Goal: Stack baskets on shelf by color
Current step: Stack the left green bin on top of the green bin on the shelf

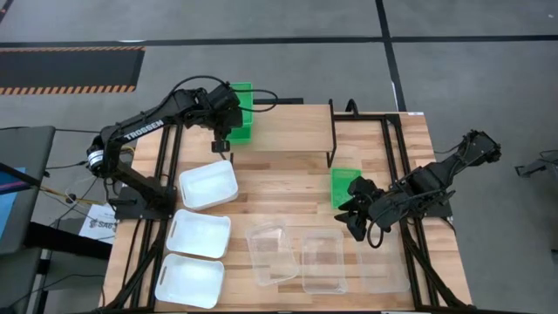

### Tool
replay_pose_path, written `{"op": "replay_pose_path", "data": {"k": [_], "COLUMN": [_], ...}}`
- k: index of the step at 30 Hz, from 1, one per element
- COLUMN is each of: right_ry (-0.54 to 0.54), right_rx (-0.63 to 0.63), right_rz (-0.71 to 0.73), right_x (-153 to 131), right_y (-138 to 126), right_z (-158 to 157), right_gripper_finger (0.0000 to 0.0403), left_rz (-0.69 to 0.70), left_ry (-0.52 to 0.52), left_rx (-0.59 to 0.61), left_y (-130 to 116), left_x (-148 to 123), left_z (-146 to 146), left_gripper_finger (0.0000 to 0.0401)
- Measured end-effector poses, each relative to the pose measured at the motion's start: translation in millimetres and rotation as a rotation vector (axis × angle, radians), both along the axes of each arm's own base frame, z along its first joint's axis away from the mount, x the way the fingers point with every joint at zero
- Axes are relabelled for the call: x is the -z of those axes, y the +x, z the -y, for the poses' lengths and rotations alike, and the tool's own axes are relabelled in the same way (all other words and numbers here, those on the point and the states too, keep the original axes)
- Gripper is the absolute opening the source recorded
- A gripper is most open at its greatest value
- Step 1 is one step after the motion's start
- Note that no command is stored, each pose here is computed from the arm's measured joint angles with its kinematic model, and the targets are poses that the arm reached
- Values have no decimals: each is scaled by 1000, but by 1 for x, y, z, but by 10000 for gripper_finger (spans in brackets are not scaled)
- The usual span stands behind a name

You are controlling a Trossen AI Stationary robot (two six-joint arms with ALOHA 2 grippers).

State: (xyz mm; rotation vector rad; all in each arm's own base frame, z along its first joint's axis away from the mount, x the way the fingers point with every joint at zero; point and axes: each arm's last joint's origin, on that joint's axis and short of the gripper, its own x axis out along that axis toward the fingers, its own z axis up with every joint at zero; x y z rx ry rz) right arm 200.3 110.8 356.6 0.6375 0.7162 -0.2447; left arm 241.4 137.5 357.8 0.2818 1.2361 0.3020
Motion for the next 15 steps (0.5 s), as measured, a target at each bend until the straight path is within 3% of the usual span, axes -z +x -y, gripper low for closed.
{"op": "replay_pose_path", "data": {"k": [15], "right_ry": [1], "right_rx": [0], "right_rz": [0], "right_x": [0], "right_y": [0], "right_z": [0], "right_gripper_finger": [201], "left_rz": [-15], "left_ry": [11], "left_rx": [35], "left_y": [0], "left_x": [0], "left_z": [0], "left_gripper_finger": [0]}}
